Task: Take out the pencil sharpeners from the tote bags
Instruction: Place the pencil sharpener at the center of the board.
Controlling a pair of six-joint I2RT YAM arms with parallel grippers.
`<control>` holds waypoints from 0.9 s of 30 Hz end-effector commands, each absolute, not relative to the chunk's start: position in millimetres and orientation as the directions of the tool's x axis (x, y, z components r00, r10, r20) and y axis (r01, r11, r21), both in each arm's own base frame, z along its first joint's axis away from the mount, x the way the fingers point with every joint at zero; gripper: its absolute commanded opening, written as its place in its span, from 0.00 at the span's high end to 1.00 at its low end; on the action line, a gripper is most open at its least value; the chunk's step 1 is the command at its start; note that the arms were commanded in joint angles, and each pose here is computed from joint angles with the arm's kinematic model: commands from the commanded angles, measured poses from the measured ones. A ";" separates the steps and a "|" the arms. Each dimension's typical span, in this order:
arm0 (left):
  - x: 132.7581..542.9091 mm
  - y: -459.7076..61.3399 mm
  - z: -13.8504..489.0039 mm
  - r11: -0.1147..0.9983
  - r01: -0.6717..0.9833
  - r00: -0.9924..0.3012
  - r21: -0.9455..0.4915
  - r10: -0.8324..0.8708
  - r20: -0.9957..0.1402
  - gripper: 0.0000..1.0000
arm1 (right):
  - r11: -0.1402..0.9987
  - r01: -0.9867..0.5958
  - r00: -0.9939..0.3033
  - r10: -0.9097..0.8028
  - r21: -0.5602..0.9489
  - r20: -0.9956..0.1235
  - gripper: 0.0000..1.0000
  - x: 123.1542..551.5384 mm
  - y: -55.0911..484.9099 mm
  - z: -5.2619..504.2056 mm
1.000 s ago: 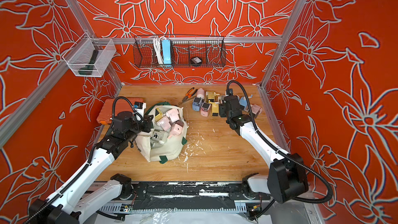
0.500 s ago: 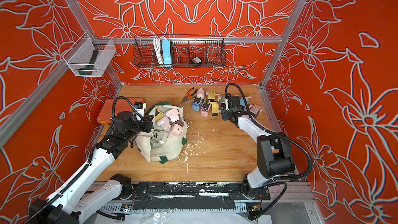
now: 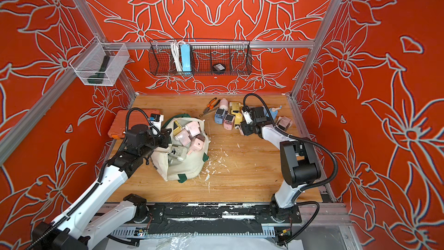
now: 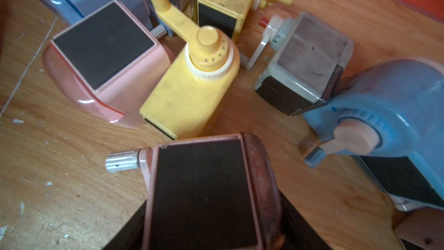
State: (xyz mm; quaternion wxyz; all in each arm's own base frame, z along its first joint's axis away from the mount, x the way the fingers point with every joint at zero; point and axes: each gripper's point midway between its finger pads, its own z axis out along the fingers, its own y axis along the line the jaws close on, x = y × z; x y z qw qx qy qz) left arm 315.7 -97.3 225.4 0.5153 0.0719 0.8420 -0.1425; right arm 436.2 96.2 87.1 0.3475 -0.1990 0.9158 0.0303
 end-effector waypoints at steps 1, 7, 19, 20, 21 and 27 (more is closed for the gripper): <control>312.0 -102.3 217.1 0.942 0.282 -0.485 -0.184 -0.026 -0.874 1.00 | 0.893 -0.439 -0.621 -0.378 -0.094 -0.686 0.68 450.2 104.2 97.8; 312.3 -103.2 214.6 0.941 0.283 -0.492 -0.185 -0.024 -0.870 1.00 | 0.873 -0.469 -0.576 -0.418 -0.134 -0.702 0.66 457.2 102.4 96.0; 313.0 -102.2 213.4 0.944 0.277 -0.494 -0.180 -0.021 -0.869 1.00 | 0.878 -0.461 -0.578 -0.405 -0.126 -0.709 0.38 460.2 96.4 87.9; 312.9 -102.3 212.9 0.944 0.278 -0.495 -0.180 -0.020 -0.869 1.00 | 0.878 -0.460 -0.577 -0.406 -0.129 -0.709 0.36 460.0 96.5 88.0; 313.0 -102.1 213.2 0.944 0.277 -0.494 -0.180 -0.020 -0.869 1.00 | 0.881 -0.455 -0.577 -0.403 -0.130 -0.710 0.34 460.0 95.6 87.9; 312.5 -102.4 212.9 0.944 0.278 -0.495 -0.179 -0.019 -0.869 1.00 | 0.893 -0.431 -0.568 -0.379 -0.128 -0.730 0.26 459.6 93.8 91.8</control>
